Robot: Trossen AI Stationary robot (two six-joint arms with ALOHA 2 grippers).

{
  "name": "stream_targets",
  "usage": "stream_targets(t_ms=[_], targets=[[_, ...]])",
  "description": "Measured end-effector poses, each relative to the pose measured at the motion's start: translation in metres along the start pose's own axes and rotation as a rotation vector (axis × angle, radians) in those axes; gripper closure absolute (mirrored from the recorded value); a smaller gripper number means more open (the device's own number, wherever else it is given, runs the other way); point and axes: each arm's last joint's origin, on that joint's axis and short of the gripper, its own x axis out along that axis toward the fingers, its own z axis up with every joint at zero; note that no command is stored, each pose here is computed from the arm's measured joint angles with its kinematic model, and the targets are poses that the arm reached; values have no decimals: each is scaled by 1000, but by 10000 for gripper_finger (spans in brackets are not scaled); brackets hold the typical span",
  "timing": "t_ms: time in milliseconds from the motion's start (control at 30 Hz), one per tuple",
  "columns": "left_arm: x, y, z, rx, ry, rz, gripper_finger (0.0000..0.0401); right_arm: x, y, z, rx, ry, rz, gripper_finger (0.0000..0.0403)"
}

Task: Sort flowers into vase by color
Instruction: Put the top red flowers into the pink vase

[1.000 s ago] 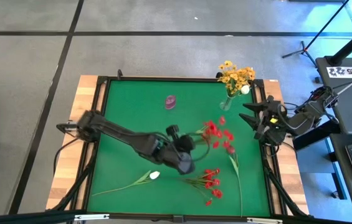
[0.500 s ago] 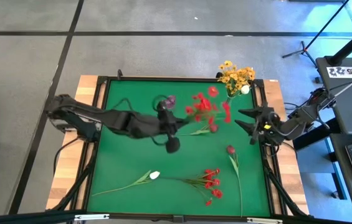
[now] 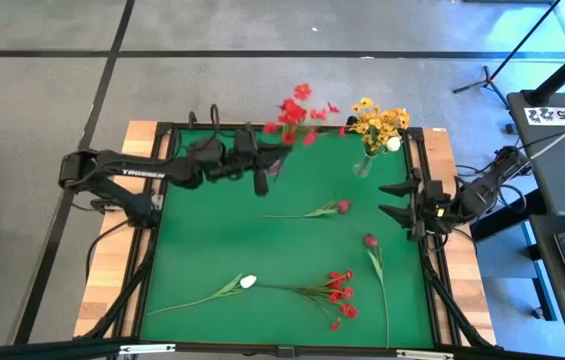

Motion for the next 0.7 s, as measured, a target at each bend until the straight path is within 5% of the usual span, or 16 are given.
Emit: stream_targets(t_ms=[700], targets=[[15, 101, -75, -30, 4, 104, 397, 3, 3, -20, -9, -50, 95, 162]])
